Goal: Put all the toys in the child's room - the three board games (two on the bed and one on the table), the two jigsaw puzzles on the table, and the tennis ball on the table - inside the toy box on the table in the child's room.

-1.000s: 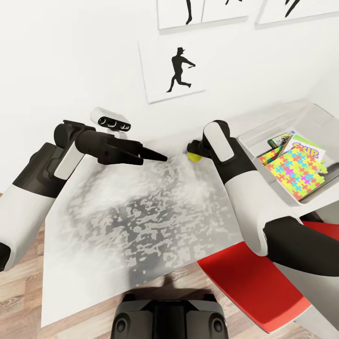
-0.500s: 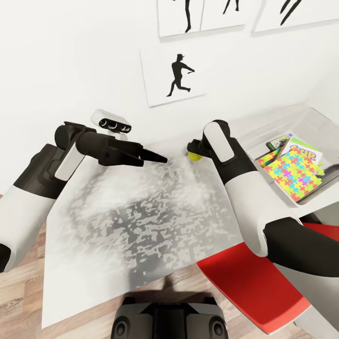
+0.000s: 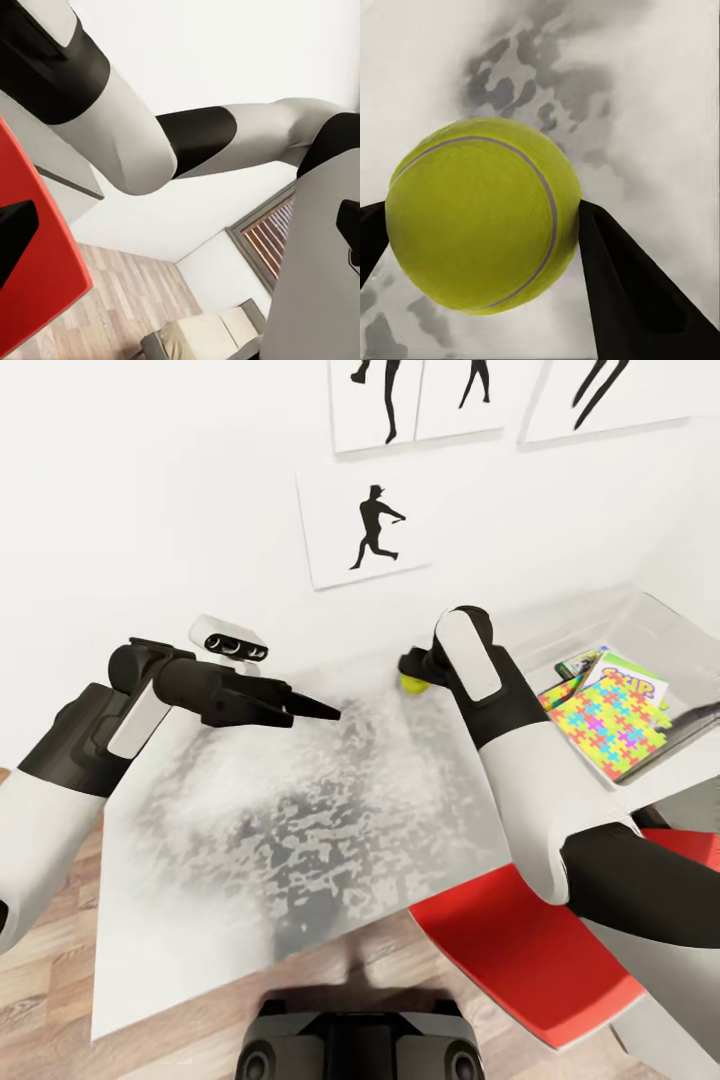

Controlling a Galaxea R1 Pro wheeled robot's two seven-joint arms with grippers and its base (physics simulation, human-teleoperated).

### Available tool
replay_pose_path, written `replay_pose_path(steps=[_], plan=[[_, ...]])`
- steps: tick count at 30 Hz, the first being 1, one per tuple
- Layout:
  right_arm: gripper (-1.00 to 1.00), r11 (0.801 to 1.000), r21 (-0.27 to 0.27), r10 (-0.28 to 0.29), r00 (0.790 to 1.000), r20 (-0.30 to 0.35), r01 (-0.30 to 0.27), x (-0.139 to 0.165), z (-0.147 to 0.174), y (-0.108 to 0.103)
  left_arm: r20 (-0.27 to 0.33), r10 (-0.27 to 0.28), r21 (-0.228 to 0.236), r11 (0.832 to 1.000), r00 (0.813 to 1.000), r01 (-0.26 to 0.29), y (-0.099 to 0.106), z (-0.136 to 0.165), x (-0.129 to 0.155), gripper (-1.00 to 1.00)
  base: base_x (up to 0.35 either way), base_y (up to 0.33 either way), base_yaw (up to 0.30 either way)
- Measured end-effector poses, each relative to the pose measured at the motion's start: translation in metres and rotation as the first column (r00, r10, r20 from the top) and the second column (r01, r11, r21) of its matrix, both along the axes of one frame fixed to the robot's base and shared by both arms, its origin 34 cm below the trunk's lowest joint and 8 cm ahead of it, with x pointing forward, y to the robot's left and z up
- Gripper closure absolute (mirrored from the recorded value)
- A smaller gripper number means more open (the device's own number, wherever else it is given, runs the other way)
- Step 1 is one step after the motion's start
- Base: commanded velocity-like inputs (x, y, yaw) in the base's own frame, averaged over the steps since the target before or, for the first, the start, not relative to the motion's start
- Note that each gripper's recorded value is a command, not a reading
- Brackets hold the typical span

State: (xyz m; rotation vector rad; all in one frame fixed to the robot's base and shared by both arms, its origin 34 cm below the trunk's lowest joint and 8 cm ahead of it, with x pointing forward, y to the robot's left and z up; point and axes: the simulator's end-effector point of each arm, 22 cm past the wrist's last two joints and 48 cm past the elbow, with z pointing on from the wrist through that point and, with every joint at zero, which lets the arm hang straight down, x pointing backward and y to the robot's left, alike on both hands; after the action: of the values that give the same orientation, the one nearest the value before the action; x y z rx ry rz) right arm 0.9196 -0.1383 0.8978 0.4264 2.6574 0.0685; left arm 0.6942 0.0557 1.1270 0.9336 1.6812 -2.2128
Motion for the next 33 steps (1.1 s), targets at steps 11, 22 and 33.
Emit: replay_pose_path(steps=[11,22,33], plan=[[1.0,0.999,0.009,0.04,0.995,0.09,-0.041,0.013,0.05,0.005,0.016,0.001,0.004,1.0,1.0,-0.001,0.001,0.009,-0.003,-1.0,-0.009,-0.004,0.0],[1.0,0.997,0.005,0.076,0.98,0.184,-0.078,0.022,0.104,0.009,0.029,0.006,0.013,1.0,1.0,-0.007,0.004,0.016,-0.005,-1.0,-0.035,-0.029,0.0],[1.0,0.997,0.004,0.074,0.969,0.236,-0.077,0.023,0.13,0.008,0.048,0.008,0.015,1.0,0.999,-0.008,0.004,0.026,-0.008,-1.0,-0.017,-0.02,0.0]])
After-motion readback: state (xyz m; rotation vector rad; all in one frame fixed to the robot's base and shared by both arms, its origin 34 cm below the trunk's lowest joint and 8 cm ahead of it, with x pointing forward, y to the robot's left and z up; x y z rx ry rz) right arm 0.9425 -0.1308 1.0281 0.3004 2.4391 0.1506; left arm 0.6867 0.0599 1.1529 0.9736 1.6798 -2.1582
